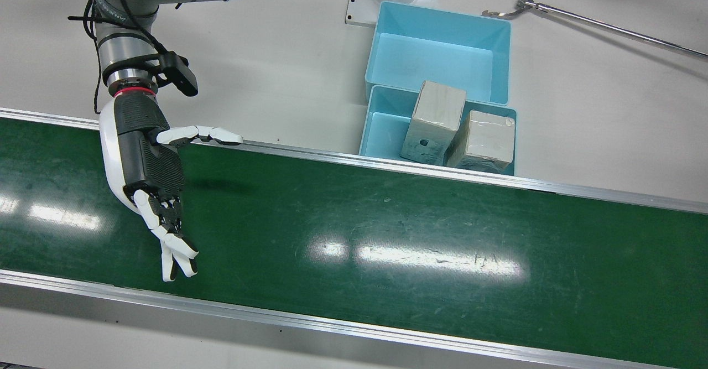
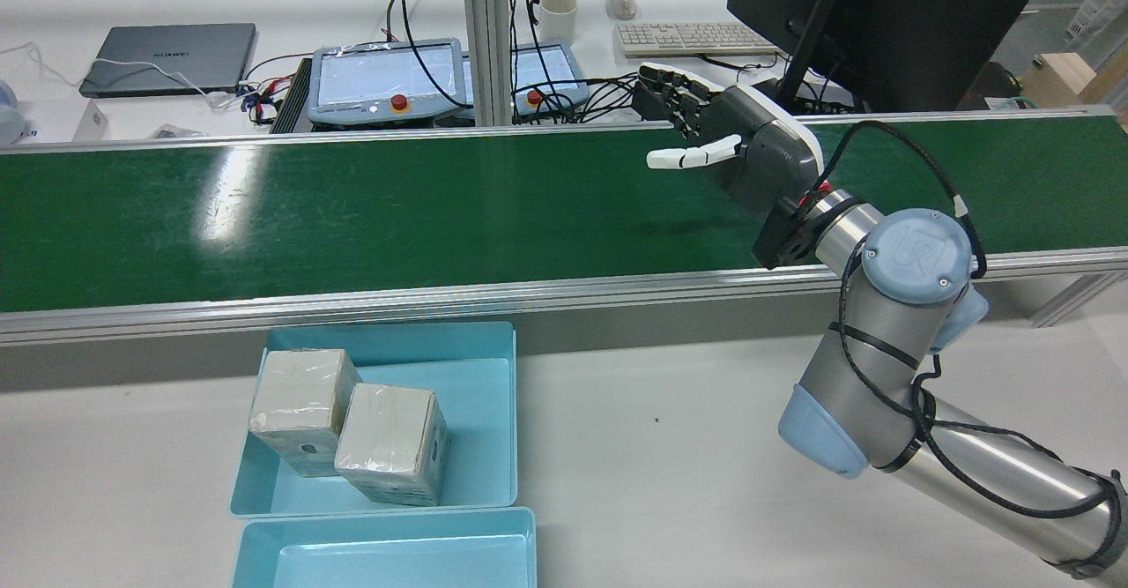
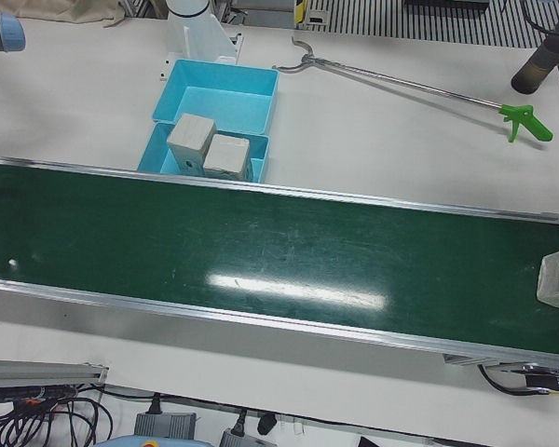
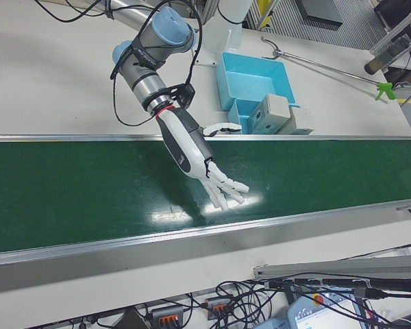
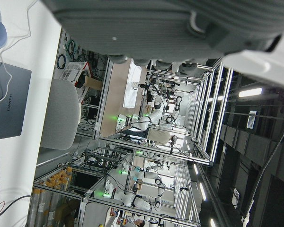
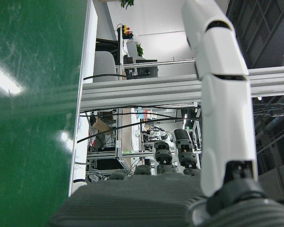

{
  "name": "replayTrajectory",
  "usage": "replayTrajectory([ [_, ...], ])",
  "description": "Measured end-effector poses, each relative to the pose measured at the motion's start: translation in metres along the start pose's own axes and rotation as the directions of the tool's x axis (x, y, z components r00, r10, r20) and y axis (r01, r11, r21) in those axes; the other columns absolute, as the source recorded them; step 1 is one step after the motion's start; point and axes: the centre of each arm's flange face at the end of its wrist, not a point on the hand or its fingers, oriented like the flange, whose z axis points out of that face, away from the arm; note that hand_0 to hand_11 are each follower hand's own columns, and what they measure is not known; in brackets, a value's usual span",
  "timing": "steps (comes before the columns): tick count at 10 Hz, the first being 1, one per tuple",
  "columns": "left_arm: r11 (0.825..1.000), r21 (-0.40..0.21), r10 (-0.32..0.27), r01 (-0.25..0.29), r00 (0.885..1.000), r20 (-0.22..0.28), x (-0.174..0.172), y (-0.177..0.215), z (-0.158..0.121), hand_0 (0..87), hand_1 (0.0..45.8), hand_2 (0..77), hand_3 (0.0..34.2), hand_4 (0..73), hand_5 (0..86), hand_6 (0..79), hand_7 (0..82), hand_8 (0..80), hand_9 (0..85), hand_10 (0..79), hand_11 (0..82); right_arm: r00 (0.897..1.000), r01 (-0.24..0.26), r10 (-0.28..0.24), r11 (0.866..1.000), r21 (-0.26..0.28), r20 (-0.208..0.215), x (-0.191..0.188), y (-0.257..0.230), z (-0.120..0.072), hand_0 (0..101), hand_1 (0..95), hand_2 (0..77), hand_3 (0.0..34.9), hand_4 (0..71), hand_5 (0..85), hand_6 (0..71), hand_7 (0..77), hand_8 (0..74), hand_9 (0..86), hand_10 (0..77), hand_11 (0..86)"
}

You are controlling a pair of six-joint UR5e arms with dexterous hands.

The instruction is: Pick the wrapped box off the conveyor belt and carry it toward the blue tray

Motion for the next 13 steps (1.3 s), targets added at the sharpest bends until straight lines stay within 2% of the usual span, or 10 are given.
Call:
replayTrajectory([
  [2,1.0,0.0,0.0,0.0,1.0,0.0,0.0,0.0,0.0,0.0,0.0,0.5,0.0,0.0,1.1,0.5,0.5,0.5,0.5,0.5,0.5,1.0,0.005,-0.005,1.0,0.008,0.004,-0.0039,0.0033,-0.0024,50,18.5,18.0,0.0,8.2,16.4,2.2,1.6,0.0,1.6,0.0,1.1],
  [3,1.0,0.0,0.0,0.0,1.0,0.0,0.0,0.0,0.0,0.0,0.0,0.5,0.0,0.0,1.1,0.5,0.5,0.5,0.5,0.5,0.5,1.0,0.006,-0.006,1.0,0.009,0.004,-0.0042,0.004,-0.0028,50,19.6,15.3,0.0,5.4,15.3,1.6,1.6,0.0,1.6,0.0,1.1],
  [6,1.0,0.0,0.0,0.0,1.0,0.0,0.0,0.0,0.0,0.0,0.0,0.5,0.0,0.0,1.1,0.5,0.5,0.5,0.5,0.5,0.5,1.0,0.005,-0.005,1.0,0.01,0.005,-0.0038,0.0047,-0.0029,50,19.6,15.3,0.0,7.6,14.7,1.1,1.6,0.0,1.6,0.0,1.1],
  [13,1.0,0.0,0.0,0.0,1.0,0.0,0.0,0.0,0.0,0.0,0.0,1.1,0.0,0.0,1.1,0.5,0.5,0.5,0.0,0.5,0.5,1.0,0.008,-0.008,1.0,0.005,0.004,0.0002,0.0073,-0.0024,50,19.1,15.8,0.0,7.1,14.7,0.5,1.6,0.0,1.6,0.0,1.1],
])
